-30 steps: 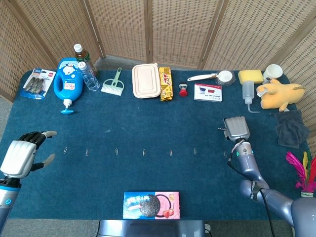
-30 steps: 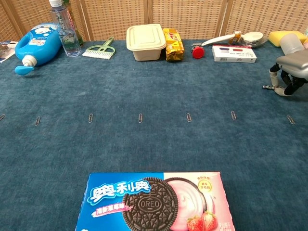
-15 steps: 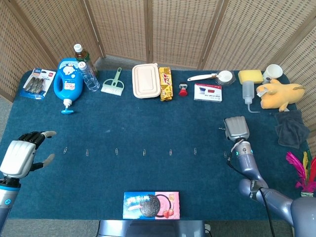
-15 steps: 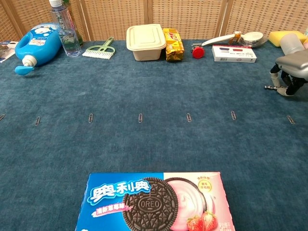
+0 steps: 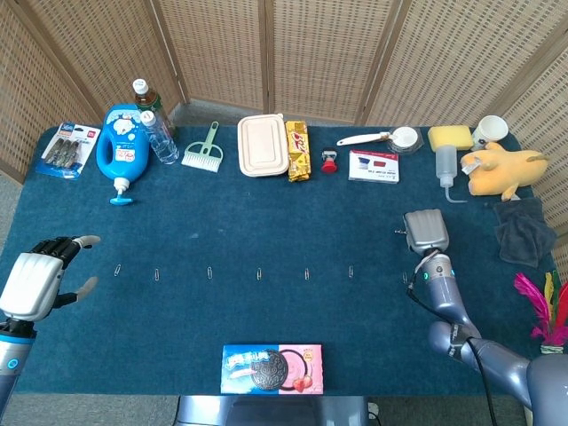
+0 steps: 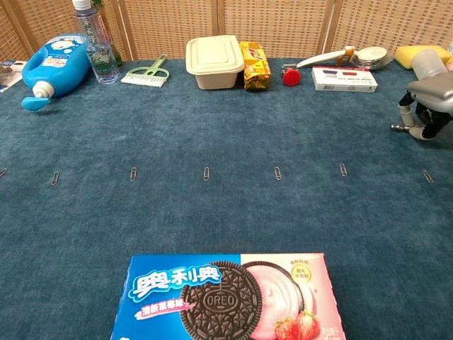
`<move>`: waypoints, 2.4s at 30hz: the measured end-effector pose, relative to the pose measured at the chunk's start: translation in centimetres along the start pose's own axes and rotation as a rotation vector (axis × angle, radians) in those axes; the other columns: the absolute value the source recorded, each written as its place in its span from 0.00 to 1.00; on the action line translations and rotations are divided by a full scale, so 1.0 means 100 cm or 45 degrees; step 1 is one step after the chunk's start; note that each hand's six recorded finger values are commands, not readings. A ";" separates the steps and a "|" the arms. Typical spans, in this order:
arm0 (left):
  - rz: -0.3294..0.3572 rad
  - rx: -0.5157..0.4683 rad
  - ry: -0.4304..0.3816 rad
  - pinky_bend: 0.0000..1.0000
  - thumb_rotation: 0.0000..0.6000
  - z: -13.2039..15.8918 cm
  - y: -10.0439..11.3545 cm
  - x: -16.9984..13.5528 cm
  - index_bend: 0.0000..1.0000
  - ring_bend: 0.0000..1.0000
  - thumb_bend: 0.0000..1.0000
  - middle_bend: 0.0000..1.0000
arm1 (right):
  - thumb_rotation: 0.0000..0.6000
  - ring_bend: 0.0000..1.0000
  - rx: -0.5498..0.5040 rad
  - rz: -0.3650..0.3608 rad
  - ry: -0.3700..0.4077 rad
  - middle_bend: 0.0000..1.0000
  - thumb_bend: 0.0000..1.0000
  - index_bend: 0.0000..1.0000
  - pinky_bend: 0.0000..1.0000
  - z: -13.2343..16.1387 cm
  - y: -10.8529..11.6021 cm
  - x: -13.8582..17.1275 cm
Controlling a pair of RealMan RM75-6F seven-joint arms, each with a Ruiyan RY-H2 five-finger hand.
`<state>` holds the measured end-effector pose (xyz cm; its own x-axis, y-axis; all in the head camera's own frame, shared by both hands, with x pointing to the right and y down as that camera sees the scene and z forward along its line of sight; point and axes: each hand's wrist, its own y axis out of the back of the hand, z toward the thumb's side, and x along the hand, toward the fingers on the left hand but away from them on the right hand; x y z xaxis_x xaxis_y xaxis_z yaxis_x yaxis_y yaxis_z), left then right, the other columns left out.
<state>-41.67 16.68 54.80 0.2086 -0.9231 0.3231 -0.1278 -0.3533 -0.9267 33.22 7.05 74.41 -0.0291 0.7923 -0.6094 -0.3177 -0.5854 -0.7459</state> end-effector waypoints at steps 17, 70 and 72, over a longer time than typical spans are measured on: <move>0.006 0.012 0.001 0.36 1.00 -0.002 0.003 -0.001 0.26 0.32 0.42 0.37 | 1.00 0.75 -0.328 0.010 0.048 0.80 0.48 0.57 0.47 0.001 0.021 0.015; 0.028 0.024 -0.027 0.36 1.00 0.002 0.009 0.001 0.26 0.32 0.42 0.37 | 1.00 0.75 -0.806 0.277 0.210 0.80 0.49 0.56 0.46 -0.002 0.006 0.080; 0.027 0.023 -0.028 0.36 1.00 0.003 0.009 0.001 0.26 0.32 0.42 0.37 | 1.00 0.75 -0.809 0.280 0.207 0.80 0.49 0.56 0.46 -0.003 0.004 0.079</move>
<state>-41.52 16.32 53.97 0.2274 -0.9267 0.2993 -0.1151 -0.3308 -0.9367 33.11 13.03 69.17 0.1289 0.6371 -0.7599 0.2978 -0.7558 -0.5831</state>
